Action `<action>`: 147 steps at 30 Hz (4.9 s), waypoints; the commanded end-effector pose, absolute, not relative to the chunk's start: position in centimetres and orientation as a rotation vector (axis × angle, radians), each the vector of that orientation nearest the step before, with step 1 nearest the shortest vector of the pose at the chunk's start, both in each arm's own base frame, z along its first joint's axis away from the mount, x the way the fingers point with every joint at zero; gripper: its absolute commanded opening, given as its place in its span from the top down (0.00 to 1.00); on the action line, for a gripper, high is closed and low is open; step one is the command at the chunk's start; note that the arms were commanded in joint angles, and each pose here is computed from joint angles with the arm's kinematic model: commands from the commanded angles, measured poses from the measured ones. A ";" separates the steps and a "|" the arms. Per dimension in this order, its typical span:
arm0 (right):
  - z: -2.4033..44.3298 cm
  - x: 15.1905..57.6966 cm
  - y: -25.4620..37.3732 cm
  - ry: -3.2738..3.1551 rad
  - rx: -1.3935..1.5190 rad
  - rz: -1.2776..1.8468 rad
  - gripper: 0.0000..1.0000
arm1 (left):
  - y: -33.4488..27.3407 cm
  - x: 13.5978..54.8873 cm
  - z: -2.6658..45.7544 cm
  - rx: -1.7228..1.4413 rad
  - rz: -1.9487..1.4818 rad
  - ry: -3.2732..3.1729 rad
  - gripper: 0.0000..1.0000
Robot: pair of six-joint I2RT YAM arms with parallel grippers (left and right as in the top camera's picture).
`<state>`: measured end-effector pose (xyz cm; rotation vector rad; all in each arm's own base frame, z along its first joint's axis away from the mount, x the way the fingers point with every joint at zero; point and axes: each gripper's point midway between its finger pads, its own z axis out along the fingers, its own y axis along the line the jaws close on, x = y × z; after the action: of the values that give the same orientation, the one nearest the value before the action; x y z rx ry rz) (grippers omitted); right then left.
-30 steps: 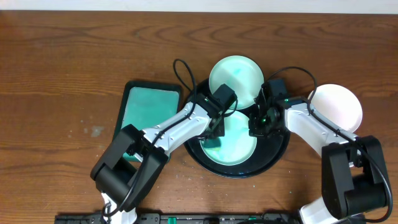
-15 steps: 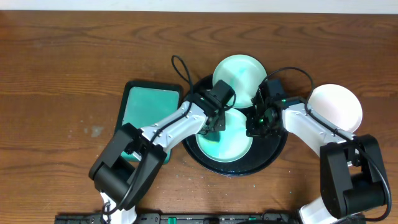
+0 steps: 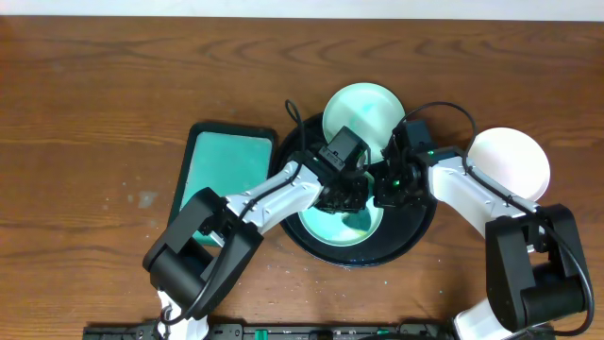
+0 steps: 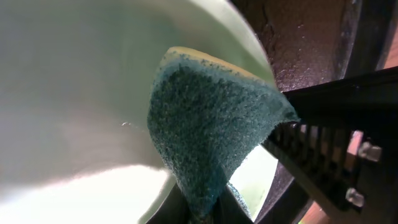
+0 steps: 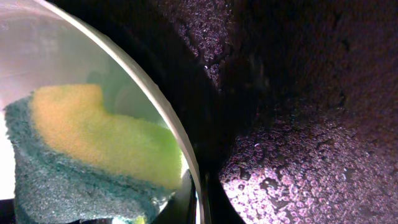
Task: Clean dirty plates on tray and stack at the side
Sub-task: 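Scrub the held green plate with the sponge in the left gripper, then return the sponge to the sponge tray with the left gripper, then lift the green plate with the right gripper and tilt it over the sponge tray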
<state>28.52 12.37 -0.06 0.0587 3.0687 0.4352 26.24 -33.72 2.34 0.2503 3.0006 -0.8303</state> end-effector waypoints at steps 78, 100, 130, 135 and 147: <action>-2.4 27.5 10.4 3.134 0.109 0.251 0.99 | -16.5 32.1 0.0 -0.199 0.199 2.953 0.93; -2.4 27.5 10.4 3.134 0.109 0.251 0.99 | -34.4 23.2 -0.1 0.488 -1.013 3.119 0.92; -2.4 27.7 10.4 3.127 0.108 0.254 0.99 | -7.1 33.3 9.8 -0.408 -0.126 2.874 0.93; -2.3 28.1 10.5 3.108 0.105 0.263 0.99 | -4.2 32.0 6.1 -0.524 -0.064 2.961 0.93; 1.8 29.5 11.4 3.019 0.073 0.308 0.99 | -4.3 31.8 9.4 -0.478 -0.116 2.892 0.42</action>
<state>28.53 12.60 0.22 0.0966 3.0771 0.4478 31.05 -4.28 5.47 -0.5016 3.0008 -0.0716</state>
